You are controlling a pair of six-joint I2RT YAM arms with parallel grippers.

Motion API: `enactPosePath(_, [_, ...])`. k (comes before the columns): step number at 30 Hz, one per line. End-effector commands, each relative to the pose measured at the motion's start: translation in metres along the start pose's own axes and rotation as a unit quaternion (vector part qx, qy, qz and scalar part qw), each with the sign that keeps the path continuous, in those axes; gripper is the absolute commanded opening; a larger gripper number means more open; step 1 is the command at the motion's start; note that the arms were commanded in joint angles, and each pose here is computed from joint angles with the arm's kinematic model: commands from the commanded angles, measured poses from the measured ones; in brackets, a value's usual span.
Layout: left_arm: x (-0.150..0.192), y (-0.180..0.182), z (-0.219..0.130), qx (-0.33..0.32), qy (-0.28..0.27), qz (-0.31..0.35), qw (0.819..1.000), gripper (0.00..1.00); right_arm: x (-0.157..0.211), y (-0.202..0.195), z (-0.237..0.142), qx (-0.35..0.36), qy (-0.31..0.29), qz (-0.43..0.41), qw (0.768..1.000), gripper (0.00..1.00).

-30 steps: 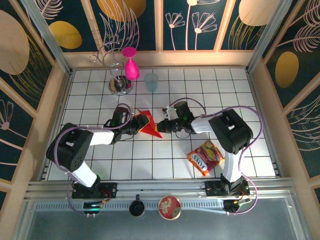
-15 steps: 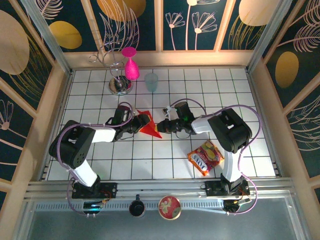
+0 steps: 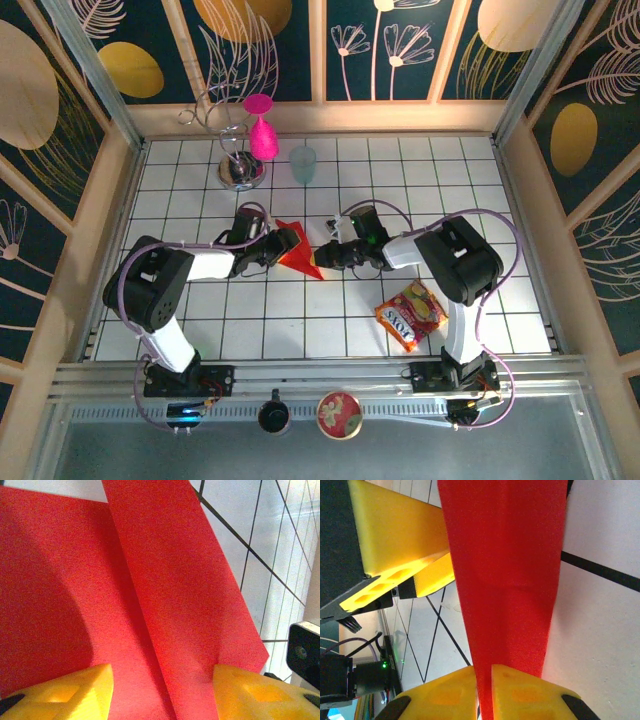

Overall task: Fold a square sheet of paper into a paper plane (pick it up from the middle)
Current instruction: Fourth fold the wing at the center of the table.

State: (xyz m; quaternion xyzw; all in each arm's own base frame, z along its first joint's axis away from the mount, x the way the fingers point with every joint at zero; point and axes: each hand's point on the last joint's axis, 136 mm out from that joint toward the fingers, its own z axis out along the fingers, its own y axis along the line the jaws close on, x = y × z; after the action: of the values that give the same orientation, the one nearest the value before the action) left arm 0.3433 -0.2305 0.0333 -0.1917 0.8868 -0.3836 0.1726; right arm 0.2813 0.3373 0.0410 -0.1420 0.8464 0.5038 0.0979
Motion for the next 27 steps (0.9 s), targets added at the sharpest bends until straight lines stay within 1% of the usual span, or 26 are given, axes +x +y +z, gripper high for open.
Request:
enactPosePath(1, [0.012,0.031,0.006,-0.065,0.018,-0.017,0.998,0.54,-0.009,0.009,-0.012,0.006,-0.022,-0.026,0.999,0.23])
enactPosePath(6, [0.013,0.035,0.005,-0.072,0.019,-0.020,0.997,0.53,-0.021,0.014,-0.022,0.035,-0.057,-0.060,0.996,0.32])
enactPosePath(11, [0.012,0.034,0.006,-0.072,0.018,-0.019,0.997,0.53,-0.026,0.016,-0.020,0.095,-0.085,-0.112,0.985,0.39])
enactPosePath(15, [0.012,0.035,0.005,-0.073,0.018,-0.020,0.997,0.53,-0.024,0.008,-0.010,0.145,-0.089,-0.129,0.977,0.39])
enactPosePath(17, [0.012,0.035,0.005,-0.073,0.018,-0.020,0.997,0.53,-0.021,0.005,-0.005,0.155,-0.086,-0.134,0.975,0.39])
enactPosePath(20, [0.013,0.036,0.005,-0.075,0.019,-0.021,0.997,0.53,-0.016,0.005,0.004,0.161,-0.075,-0.144,0.974,0.39])
enactPosePath(27, [0.013,0.036,0.005,-0.075,0.019,-0.021,0.997,0.52,-0.016,0.009,0.014,0.150,-0.068,-0.161,0.973,0.31])
